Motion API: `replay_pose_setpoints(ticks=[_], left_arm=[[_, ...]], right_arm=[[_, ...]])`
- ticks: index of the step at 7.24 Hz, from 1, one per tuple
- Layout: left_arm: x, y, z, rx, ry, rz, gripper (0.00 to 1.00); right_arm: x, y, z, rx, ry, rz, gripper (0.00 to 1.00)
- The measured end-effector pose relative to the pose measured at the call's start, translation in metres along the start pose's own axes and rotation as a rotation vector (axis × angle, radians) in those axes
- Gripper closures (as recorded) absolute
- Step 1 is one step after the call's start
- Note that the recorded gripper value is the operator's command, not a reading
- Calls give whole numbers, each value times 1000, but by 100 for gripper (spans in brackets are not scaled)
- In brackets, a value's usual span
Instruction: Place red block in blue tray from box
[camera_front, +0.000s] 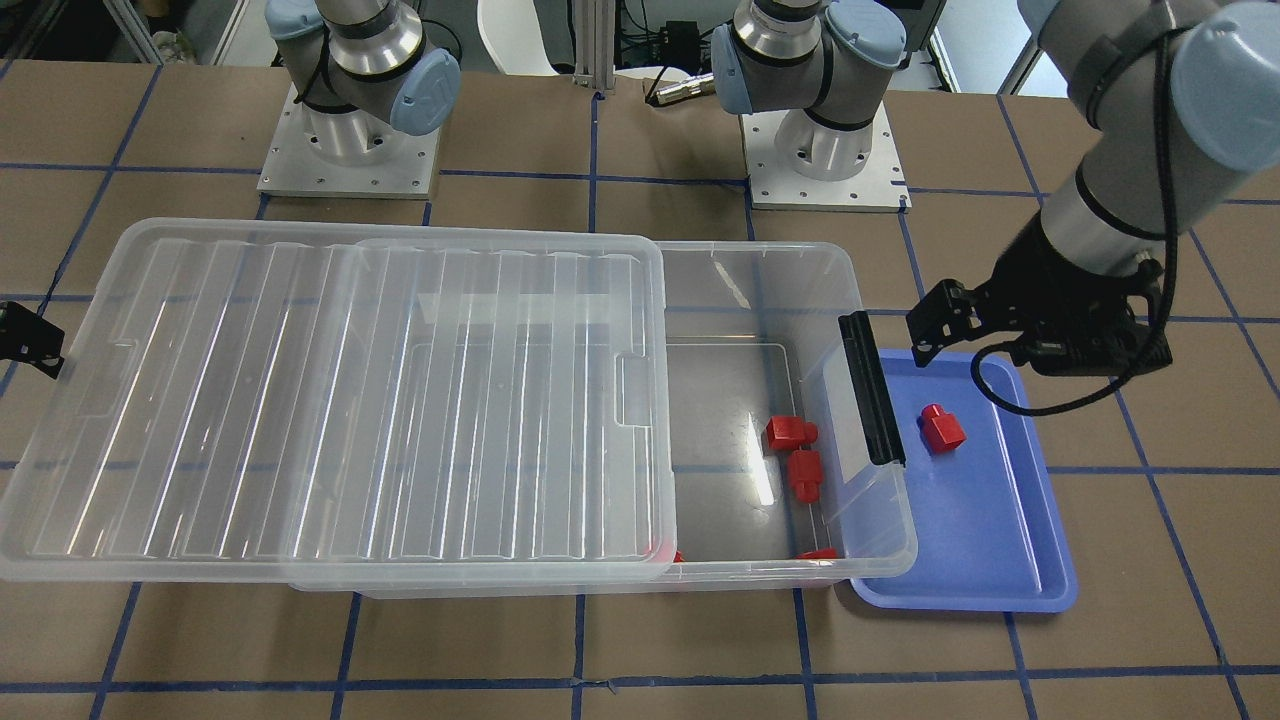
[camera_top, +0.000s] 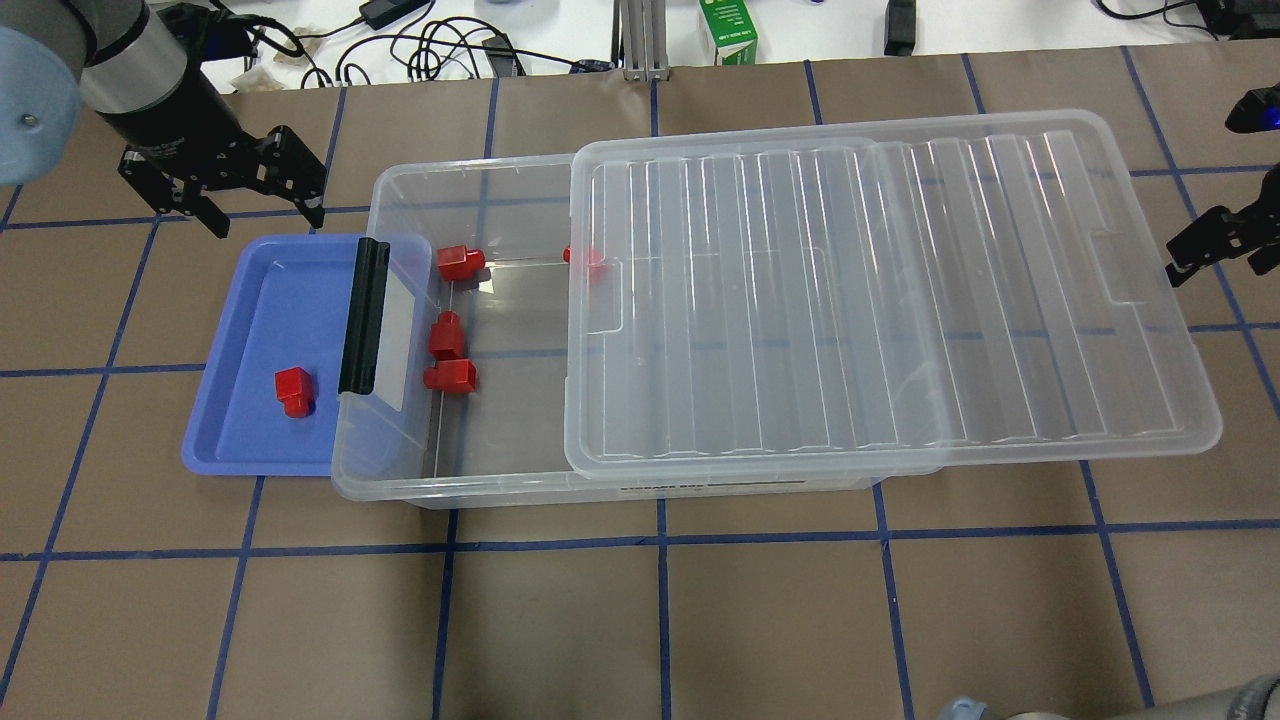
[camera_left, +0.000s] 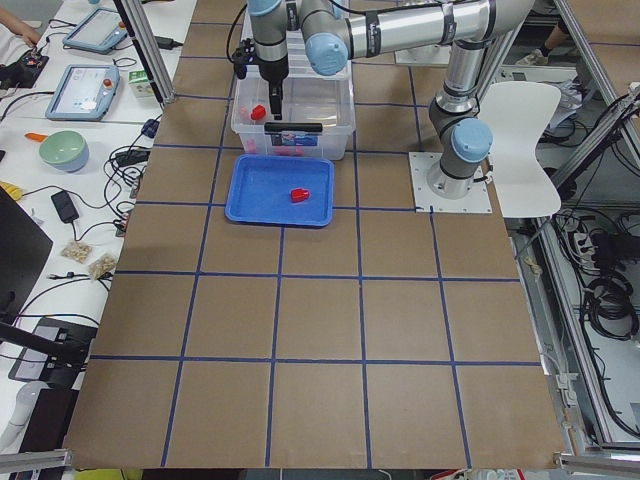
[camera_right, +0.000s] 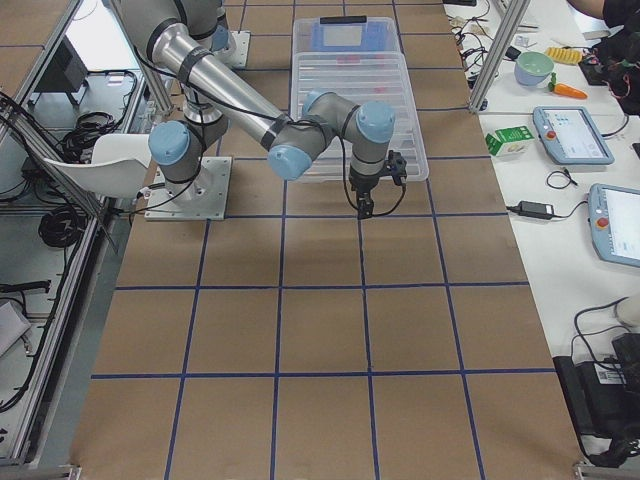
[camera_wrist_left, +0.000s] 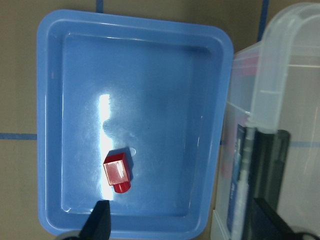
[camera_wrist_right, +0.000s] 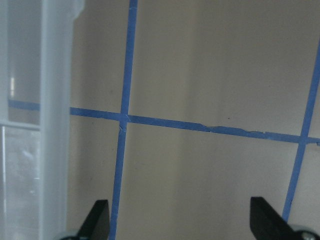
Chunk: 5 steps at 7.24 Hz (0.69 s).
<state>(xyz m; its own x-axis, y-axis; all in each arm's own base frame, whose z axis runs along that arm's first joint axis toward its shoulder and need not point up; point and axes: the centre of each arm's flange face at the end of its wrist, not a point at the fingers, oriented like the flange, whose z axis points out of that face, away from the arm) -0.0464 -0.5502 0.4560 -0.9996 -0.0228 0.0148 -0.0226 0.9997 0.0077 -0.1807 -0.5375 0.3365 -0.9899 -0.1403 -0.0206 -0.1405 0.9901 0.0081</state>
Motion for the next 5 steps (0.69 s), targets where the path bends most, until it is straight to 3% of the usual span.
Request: replay_pose_setpoints(ticks=[3, 5], left_arm=[[59, 37, -37, 60, -71, 56, 0], [82, 51, -41, 67, -78, 65, 0]], right_arm=[[-30, -14, 0, 0, 4, -33, 0], [-53, -23, 0, 0, 4, -44, 0]])
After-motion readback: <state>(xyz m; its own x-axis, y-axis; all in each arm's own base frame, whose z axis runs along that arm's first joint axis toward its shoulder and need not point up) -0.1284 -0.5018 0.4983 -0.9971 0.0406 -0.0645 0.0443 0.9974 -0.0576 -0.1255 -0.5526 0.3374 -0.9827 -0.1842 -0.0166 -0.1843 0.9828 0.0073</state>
